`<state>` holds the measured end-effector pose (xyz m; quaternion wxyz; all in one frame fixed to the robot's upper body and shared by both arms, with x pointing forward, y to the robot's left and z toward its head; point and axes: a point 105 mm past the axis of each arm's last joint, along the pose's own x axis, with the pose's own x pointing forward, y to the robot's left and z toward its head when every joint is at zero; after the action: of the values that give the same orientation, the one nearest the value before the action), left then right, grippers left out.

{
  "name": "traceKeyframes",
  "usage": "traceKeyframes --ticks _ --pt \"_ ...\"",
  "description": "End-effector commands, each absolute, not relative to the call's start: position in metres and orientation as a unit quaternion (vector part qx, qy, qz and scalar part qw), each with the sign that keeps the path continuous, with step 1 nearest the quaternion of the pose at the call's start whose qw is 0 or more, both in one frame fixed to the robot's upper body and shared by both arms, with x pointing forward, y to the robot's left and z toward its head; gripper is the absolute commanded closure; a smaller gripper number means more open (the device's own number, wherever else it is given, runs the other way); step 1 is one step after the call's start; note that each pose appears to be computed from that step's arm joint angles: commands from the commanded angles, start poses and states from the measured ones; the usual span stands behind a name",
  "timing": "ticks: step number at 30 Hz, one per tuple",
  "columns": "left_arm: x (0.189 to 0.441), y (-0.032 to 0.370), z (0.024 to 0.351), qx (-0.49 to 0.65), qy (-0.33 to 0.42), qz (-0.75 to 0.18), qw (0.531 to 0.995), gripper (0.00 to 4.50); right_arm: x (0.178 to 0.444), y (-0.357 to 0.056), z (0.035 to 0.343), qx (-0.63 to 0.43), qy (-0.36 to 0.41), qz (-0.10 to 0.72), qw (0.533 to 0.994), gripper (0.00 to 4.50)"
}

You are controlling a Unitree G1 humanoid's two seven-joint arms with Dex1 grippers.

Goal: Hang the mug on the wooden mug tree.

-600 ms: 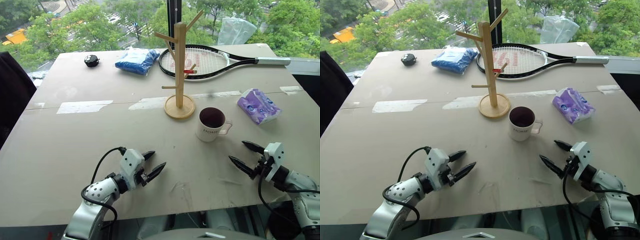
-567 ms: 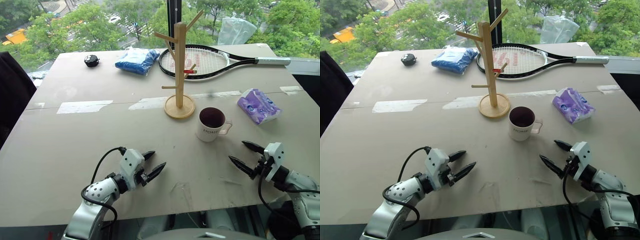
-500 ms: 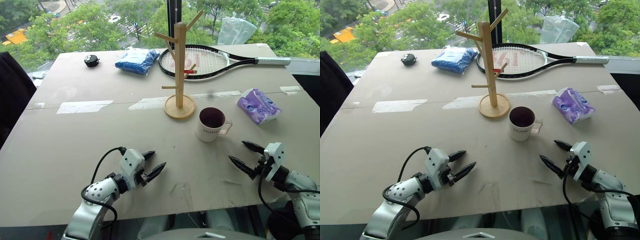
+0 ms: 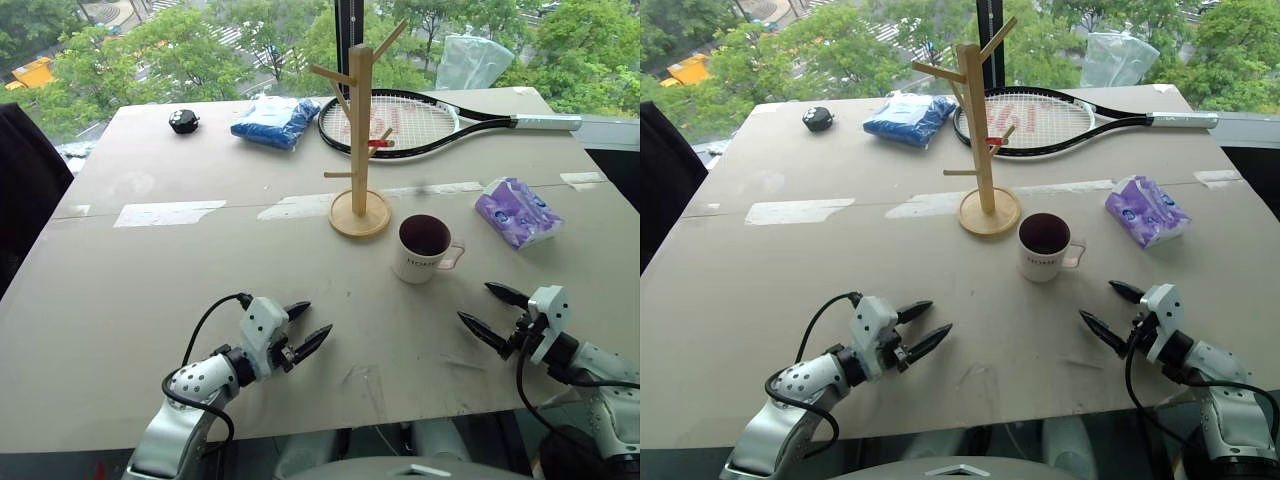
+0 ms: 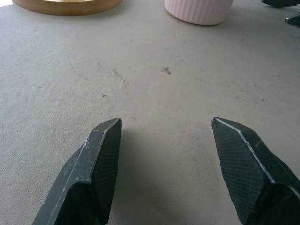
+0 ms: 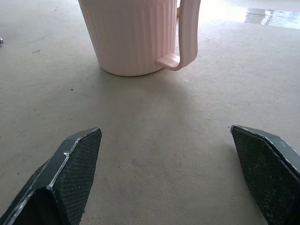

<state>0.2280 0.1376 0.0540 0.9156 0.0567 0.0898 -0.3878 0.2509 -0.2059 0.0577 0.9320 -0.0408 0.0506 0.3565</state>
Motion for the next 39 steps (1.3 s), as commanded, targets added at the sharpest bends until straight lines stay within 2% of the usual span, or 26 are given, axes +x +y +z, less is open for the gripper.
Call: traceKeyframes --ticks 1,6,11,20,29,31,34,35,36,39 --pt "0.228 0.142 0.05 0.055 0.1 -0.383 0.917 1.36 0.251 -0.203 0.066 -0.045 0.035 0.359 0.932 0.04" --pt "0.23 0.139 0.058 0.055 0.082 -0.391 0.915 1.36 0.253 -0.197 0.068 -0.036 0.029 0.356 0.933 0.04" --pt "0.226 0.122 0.086 0.042 0.038 -0.461 0.886 1.36 0.265 -0.182 0.084 -0.012 -0.004 0.328 0.945 0.04" --pt "0.228 0.095 0.137 0.024 -0.029 -0.542 0.839 1.36 0.292 -0.179 0.093 -0.028 -0.033 0.24 0.97 0.04" --pt "0.23 0.094 0.132 0.049 -0.018 -0.539 0.84 1.36 0.309 -0.175 0.094 -0.035 -0.045 0.24 0.969 0.04" --pt "0.23 0.096 0.13 0.052 -0.015 -0.535 0.843 1.36 0.312 -0.174 0.094 -0.037 -0.043 0.245 0.968 0.55" --pt "0.228 0.099 0.129 0.052 -0.016 -0.534 0.844 1.36 0.313 -0.172 0.09 -0.037 -0.033 0.262 0.964 1.6" --pt "0.228 0.101 0.128 0.052 -0.016 -0.532 0.845 1.36 0.313 -0.171 0.089 -0.037 -0.031 0.268 0.962 2.18" --pt "0.229 0.102 0.128 0.052 -0.017 -0.53 0.846 1.36 0.314 -0.17 0.089 -0.037 -0.03 0.273 0.961 2.41" --pt "0.229 0.103 0.126 0.053 -0.018 -0.526 0.849 1.36 0.315 -0.17 0.09 -0.038 -0.031 0.281 0.959 3.74"
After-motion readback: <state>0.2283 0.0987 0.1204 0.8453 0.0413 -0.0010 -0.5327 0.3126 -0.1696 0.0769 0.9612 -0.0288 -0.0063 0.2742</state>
